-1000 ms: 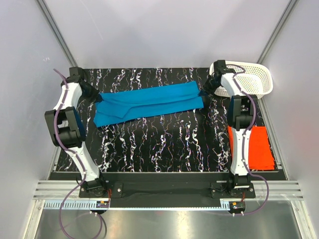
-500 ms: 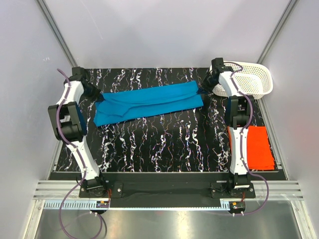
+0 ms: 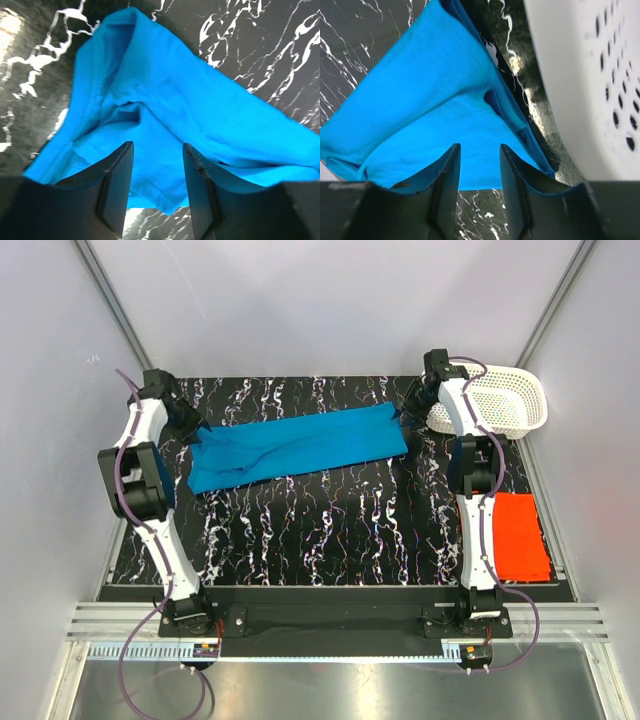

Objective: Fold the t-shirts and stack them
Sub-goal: Fold the tshirt

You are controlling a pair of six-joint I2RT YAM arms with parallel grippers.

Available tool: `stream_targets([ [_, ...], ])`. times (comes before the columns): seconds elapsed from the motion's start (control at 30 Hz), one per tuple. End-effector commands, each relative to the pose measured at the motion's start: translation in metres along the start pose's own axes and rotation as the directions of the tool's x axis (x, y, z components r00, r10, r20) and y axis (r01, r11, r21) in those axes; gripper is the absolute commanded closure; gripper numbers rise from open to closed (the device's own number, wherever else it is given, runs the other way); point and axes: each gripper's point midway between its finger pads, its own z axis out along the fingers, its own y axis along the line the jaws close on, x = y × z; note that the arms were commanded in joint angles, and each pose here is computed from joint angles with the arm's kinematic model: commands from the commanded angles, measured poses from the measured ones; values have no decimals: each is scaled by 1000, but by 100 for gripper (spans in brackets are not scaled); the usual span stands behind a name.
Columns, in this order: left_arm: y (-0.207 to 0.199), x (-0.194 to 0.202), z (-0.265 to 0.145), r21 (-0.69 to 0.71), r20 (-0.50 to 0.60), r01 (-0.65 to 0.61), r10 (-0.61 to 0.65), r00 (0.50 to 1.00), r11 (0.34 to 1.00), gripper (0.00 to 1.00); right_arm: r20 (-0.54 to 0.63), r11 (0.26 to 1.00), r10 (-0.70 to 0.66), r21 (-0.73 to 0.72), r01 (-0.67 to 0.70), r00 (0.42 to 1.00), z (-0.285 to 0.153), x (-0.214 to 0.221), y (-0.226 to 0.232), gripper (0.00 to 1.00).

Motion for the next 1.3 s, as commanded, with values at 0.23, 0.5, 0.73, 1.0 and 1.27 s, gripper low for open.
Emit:
stream_targets([
  [0.23, -10, 21, -81, 37, 168, -196, 188, 968, 980, 57, -8, 985, -170, 13, 170, 985, -47, 39, 33, 56],
  [0.5, 28, 78, -49, 38, 8, -140, 140, 990, 989, 67, -78, 984, -154, 73, 160, 985, -19, 56, 9, 74],
  [0.73, 35, 81, -42, 25, -13, -128, 128, 992, 992, 70, -79, 975, -182, 115, 190, 980, -14, 57, -4, 86],
  [1.0, 60, 94, -23, -26, -79, -81, 79, 994, 996, 71, -99, 971, -183, 139, 196, 978, -9, 63, -15, 86],
  [1.27, 71, 93, -16, -56, -90, -74, 69, 994, 996, 71, -125, 957, -193, 197, 215, 973, -10, 74, -35, 87],
])
